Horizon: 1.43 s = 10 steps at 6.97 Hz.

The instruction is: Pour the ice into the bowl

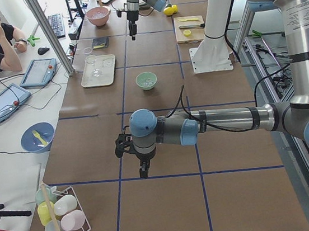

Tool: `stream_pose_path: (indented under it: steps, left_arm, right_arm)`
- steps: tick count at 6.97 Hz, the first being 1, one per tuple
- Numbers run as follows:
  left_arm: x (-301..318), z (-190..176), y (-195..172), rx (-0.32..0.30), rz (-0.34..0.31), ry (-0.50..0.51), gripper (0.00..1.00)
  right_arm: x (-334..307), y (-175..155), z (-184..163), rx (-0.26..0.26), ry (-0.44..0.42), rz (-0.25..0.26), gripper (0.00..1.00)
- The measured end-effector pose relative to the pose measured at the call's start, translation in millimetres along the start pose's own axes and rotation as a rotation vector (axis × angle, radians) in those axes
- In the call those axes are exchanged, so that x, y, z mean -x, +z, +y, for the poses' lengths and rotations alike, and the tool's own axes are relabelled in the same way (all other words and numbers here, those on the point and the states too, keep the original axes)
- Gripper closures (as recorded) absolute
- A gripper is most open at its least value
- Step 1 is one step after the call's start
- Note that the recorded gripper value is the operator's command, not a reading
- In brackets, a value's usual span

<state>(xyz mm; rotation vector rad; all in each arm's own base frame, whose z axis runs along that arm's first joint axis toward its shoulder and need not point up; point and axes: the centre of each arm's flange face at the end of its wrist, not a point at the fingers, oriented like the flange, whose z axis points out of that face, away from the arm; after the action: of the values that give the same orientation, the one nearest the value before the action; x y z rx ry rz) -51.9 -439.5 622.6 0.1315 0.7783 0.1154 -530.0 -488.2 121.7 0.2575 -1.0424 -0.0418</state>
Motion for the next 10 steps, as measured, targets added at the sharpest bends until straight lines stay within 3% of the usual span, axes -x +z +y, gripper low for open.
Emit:
stream_pose_path:
  steps: [3,4,5,6,10]
  left_arm:
    - [-1,-3,-4,0.001,-0.002,-0.002,0.00]
    - [-1,-5,-5,-0.001,-0.002,-0.001,0.00]
    - [-2,-6,-6,-0.003,-0.002,0.000,0.00]
    - [-2,-7,-6,-0.004,-0.002,0.002,0.00]
    - [-3,-11,-7,-0.007,-0.002,0.006,0.00]
  right_arm:
    - [71,94,24,0.016,0.043,0.122,0.17]
    - [75,109,34,0.027,0.037,0.142,0.37]
    - [83,119,43,0.039,0.031,0.151,0.83]
    - [92,126,47,0.050,0.028,0.159,1.00]
    - [108,132,57,0.066,0.018,0.156,1.00]
